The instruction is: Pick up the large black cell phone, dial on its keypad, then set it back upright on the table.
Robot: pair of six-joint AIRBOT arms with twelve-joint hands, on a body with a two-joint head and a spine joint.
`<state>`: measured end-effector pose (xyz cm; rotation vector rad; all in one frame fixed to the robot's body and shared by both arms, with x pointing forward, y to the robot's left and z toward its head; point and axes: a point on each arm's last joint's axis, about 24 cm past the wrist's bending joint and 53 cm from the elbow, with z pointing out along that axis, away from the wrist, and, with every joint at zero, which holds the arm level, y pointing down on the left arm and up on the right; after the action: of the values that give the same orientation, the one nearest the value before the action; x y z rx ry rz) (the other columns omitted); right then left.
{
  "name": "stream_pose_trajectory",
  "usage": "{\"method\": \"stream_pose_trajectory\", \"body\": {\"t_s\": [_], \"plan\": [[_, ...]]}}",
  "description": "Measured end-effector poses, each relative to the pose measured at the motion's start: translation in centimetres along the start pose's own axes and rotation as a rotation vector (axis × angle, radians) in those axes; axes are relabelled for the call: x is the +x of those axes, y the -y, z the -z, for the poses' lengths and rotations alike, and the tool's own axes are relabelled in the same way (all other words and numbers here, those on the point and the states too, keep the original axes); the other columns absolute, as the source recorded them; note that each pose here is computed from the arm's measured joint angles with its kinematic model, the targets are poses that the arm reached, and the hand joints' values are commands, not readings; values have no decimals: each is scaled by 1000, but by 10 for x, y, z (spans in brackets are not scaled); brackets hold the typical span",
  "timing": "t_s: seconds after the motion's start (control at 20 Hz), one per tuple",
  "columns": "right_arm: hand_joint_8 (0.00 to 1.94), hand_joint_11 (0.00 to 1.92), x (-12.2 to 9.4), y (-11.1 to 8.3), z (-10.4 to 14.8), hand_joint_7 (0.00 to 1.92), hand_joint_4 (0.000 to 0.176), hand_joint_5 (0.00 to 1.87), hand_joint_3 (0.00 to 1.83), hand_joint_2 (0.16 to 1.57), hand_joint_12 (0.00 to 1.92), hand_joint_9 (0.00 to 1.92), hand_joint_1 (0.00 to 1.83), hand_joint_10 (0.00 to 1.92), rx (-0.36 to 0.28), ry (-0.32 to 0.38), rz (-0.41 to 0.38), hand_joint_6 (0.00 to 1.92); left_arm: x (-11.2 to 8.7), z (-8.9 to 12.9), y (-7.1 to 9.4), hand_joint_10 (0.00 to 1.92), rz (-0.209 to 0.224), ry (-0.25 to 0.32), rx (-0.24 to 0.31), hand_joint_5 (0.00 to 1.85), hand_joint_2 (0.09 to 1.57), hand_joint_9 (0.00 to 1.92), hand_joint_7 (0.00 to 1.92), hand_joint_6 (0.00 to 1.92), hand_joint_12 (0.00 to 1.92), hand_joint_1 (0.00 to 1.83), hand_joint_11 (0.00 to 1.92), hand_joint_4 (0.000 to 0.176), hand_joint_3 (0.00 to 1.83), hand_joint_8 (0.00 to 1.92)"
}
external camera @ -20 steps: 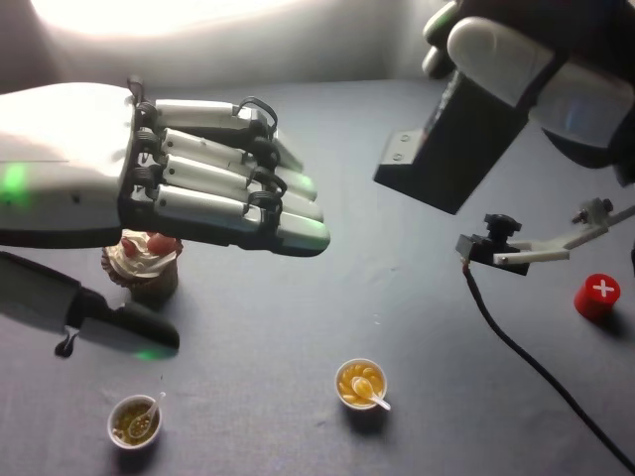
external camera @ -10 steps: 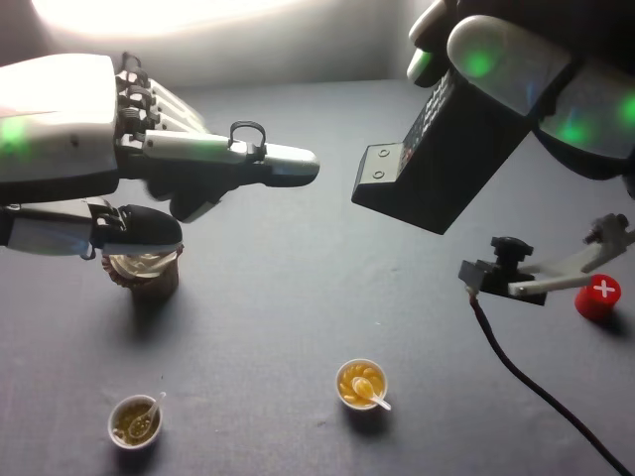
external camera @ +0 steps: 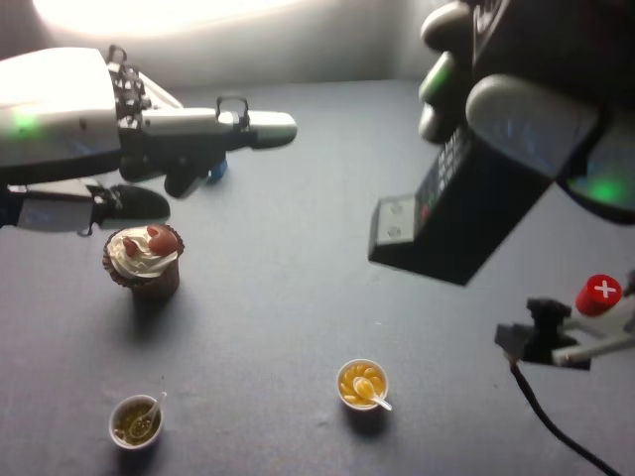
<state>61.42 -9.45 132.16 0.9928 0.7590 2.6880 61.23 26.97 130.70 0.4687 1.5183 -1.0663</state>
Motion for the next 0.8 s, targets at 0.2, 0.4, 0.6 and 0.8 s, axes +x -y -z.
{"method": "stream_pose_trajectory", "body": {"t_s": [0.2, 0.4, 0.6, 0.8], "plan": [[1064, 862, -8, -4, 3, 914, 0, 877, 0, 1138, 1415, 913, 1373, 1320, -7, 11, 19, 990, 3, -13, 3, 1921, 19, 27, 13, 19, 1271, 990, 674, 2, 1921, 1307, 953, 68, 2, 1578], [979, 940, -17, -8, 1, 981, 0, 929, 0, 1115, 1510, 984, 1378, 1296, -17, 16, 40, 843, 11, -27, 13, 1921, 47, 39, 31, 12, 1292, 742, 631, 1, 1921, 1301, 483, 94, 10, 1631], [1027, 951, -10, 2, -2, 948, 0, 872, 7, 1127, 1491, 941, 1377, 1320, 7, -21, 47, 925, 22, -43, 28, 1921, 82, 44, 64, 18, 1280, 843, 655, 2, 1921, 1309, 704, 83, 4, 1598], [1065, 916, -3, 4, -5, 913, 0, 858, 0, 1143, 1482, 915, 1373, 1354, 14, -46, 49, 975, 26, -53, 31, 1921, 102, 61, 64, 30, 1283, 965, 652, 3, 1921, 1308, 964, 110, 5, 1607]]}}
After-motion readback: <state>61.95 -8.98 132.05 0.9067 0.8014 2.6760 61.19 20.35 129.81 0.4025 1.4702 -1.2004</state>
